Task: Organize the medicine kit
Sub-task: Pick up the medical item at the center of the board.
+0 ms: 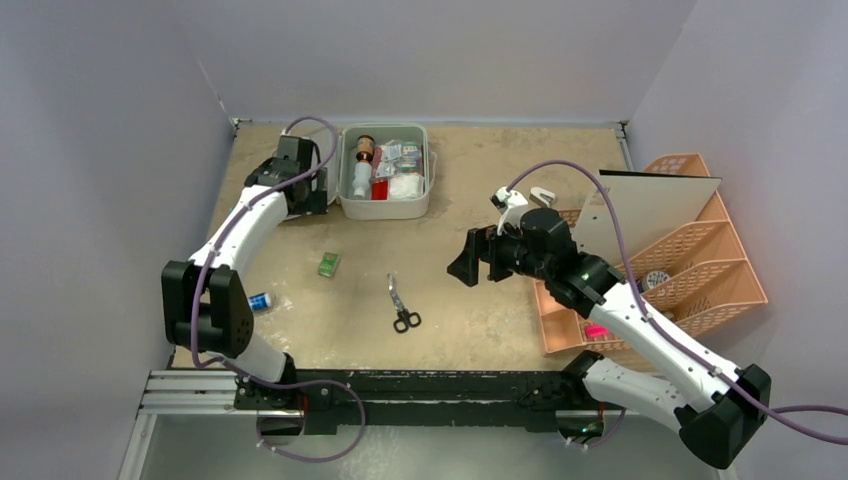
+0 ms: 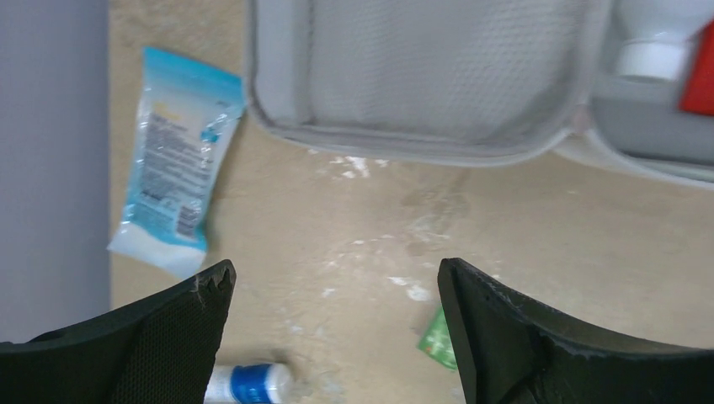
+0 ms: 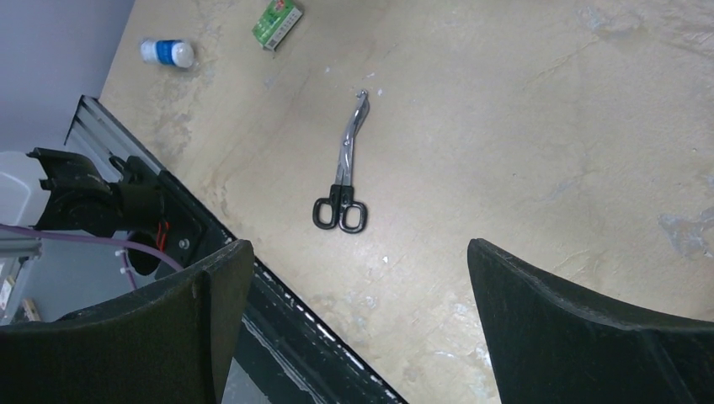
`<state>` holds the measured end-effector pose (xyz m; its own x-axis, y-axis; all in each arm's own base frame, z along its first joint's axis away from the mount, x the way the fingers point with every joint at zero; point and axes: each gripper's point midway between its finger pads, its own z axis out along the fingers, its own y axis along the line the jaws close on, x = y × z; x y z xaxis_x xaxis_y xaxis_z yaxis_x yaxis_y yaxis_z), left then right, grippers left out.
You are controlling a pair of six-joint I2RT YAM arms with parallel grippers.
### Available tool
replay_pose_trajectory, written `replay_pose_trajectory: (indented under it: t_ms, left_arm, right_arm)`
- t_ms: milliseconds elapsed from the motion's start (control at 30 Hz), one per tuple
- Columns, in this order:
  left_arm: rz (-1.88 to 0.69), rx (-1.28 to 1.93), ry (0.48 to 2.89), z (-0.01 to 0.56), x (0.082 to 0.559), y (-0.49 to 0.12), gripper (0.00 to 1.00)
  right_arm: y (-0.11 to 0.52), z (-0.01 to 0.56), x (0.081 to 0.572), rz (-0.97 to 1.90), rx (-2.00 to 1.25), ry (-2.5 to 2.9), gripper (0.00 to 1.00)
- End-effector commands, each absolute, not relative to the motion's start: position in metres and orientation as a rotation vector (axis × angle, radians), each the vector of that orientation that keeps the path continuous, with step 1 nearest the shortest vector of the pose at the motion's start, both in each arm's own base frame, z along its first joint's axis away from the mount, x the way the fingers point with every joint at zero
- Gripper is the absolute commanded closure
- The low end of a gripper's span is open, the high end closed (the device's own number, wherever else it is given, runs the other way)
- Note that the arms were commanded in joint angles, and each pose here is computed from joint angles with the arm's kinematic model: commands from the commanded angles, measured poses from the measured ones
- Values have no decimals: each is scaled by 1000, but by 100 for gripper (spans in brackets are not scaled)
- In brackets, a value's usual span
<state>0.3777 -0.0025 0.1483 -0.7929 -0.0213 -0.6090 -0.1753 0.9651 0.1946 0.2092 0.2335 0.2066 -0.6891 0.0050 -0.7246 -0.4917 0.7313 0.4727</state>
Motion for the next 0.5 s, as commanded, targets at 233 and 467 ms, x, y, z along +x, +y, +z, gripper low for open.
replay_pose_trajectory:
  t_ms: [233,467]
  left_arm:
    - [767,114,2349,144,361,92,16]
    - [889,180,2403,89,363,110,19]
  right_arm:
    - [221,224,195,839,-437,2194,1]
    - [226,228,188,895,-442,2201,1]
